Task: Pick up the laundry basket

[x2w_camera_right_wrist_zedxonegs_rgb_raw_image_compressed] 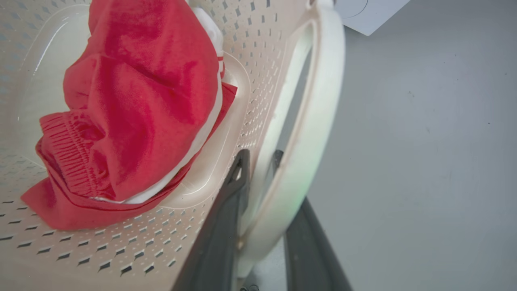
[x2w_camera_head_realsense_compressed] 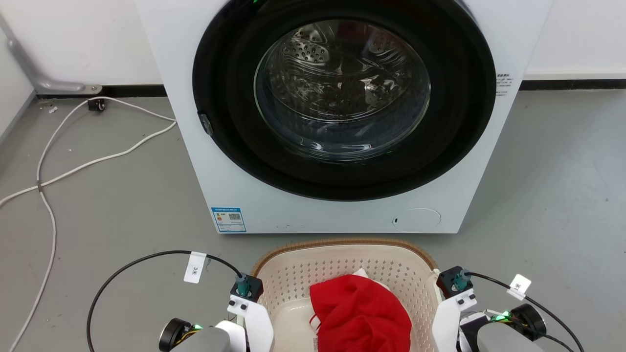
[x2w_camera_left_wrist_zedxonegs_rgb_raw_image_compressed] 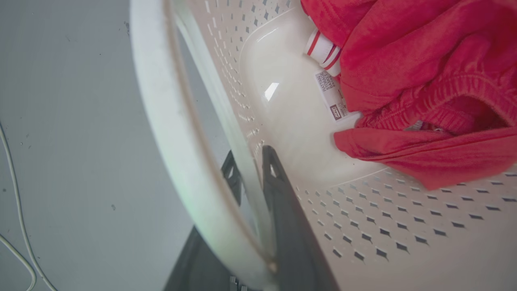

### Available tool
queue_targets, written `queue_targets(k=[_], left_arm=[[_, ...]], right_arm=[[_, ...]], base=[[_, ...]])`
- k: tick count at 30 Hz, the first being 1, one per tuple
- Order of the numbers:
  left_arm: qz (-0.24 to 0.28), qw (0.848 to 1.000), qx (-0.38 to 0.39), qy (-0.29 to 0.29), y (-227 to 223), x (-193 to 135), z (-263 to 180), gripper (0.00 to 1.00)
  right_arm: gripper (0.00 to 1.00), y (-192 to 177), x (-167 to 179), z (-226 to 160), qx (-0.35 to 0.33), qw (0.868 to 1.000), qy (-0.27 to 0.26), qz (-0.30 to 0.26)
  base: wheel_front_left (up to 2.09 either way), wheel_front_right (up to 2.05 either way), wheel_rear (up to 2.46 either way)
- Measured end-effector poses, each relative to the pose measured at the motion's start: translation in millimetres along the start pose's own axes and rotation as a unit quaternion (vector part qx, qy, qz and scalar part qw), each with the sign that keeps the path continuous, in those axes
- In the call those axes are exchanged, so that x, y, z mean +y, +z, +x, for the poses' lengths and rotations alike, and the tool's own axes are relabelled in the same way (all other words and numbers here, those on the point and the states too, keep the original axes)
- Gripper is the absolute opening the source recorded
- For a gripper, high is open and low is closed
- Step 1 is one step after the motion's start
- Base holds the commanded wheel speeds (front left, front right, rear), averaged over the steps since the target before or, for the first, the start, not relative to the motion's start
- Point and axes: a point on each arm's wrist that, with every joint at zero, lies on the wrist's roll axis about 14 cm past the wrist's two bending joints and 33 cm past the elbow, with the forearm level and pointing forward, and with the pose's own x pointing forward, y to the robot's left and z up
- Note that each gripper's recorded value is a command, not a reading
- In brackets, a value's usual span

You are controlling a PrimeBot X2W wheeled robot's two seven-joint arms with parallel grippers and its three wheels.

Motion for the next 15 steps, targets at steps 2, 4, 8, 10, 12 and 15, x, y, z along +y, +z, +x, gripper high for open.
queue_targets(k=[2, 4, 8, 10, 12, 15], left_arm=[[0.001, 1.0, 0.001, 0.0, -0.3, -0.3, 0.3, 0.0], [0.0, 1.0, 0.001, -0.001, -0.4, -0.7, 0.4, 0.0], [0.001, 1.0, 0.001, -0.001, -0.4, -1.0, 0.7, 0.0], [0.001, 1.0, 0.001, -0.002, -0.3, -1.2, 0.9, 0.0], [0.0, 1.0, 0.001, -0.002, -0.1, -1.3, 0.9, 0.0], [-0.005, 1.0, 0.0, -0.003, 0.5, -1.7, 1.1, 0.0]], right_arm=[[0.0, -0.8, -0.7, 0.0, 0.001, 1.0, 0.0, -0.001], [0.0, -1.2, -1.1, -0.1, 0.002, 1.0, 0.0, 0.001], [0.0, -2.1, -1.6, -0.4, 0.003, 1.0, 0.0, 0.002], [0.0, -2.4, -1.8, -0.5, 0.003, 1.0, 0.0, 0.003], [0.0, -2.5, -2.1, -0.6, 0.003, 1.0, 0.0, 0.002], [0.0, -2.3, -2.7, -0.6, 0.003, 1.0, 0.0, 0.003]], base=[[0.0, 0.0, 0.0], [0.0, 0.0, 0.0], [0.0, 0.0, 0.0], [0.0, 0.0, 0.0], [0.0, 0.0, 0.0], [0.0, 0.0, 0.0]])
